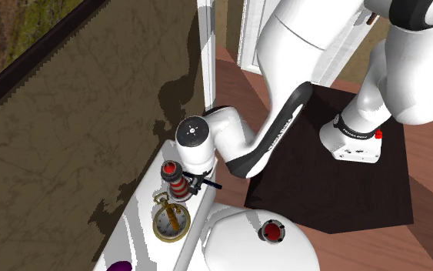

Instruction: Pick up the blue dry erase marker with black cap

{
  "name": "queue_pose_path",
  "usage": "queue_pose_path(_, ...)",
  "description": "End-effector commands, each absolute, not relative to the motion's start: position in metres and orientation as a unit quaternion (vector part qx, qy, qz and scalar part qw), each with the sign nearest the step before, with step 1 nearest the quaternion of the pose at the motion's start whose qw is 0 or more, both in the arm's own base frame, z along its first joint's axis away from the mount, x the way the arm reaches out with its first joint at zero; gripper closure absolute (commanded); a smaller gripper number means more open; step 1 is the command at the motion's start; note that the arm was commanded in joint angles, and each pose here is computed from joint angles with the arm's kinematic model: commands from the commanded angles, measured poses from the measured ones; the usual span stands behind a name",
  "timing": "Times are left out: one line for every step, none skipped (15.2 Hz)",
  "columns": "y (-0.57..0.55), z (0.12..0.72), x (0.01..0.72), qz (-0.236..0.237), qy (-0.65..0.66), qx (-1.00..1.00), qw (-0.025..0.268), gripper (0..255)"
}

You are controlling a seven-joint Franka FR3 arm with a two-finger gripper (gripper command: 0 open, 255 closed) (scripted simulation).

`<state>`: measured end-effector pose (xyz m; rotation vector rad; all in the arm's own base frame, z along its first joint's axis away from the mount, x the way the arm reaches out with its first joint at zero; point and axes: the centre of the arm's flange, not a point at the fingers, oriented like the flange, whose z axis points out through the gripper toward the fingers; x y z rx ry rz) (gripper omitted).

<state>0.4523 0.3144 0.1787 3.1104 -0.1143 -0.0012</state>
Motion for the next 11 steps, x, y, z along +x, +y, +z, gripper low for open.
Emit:
queue_pose_path(0.318, 0.168, 0.456, 0.0, -0.037, 0.999, 0.014, 0)
queue_pose_path(0.318, 0.163, 0.456, 0.0, -0.037, 0.999, 0.014, 0)
queue_pose_path(0.318, 0.158, 0.456, 0.0, -0.037, 0.999, 0.014, 0)
queue_pose_path(0.318, 0.152, 0.456, 0.0, -0.037, 0.999, 0.014, 0)
queue_pose_path(0.318, 0.147, 0.456, 0.0, -0.037, 0.999, 0.014, 0)
queue_pose_path(0.318, 0.142, 0.456, 0.0, -0.037, 0.999, 0.014, 0)
queue_pose_path(0.318, 0.133, 0.456, 0.0, -0.037, 0.999, 0.014, 0)
queue_pose_path(0.318, 0.133, 0.456, 0.0, -0.037, 0.999, 0.014, 0)
queue_pose_path(0.318, 0.133, 0.456, 0.0, -0.037, 0.999, 0.014, 0)
queue_pose_path(0.318, 0.133, 0.456, 0.0, -0.037, 0.999, 0.014, 255)
queue_pose_path(0.318, 0.133, 0.456, 0.0, -0.037, 0.999, 0.014, 255)
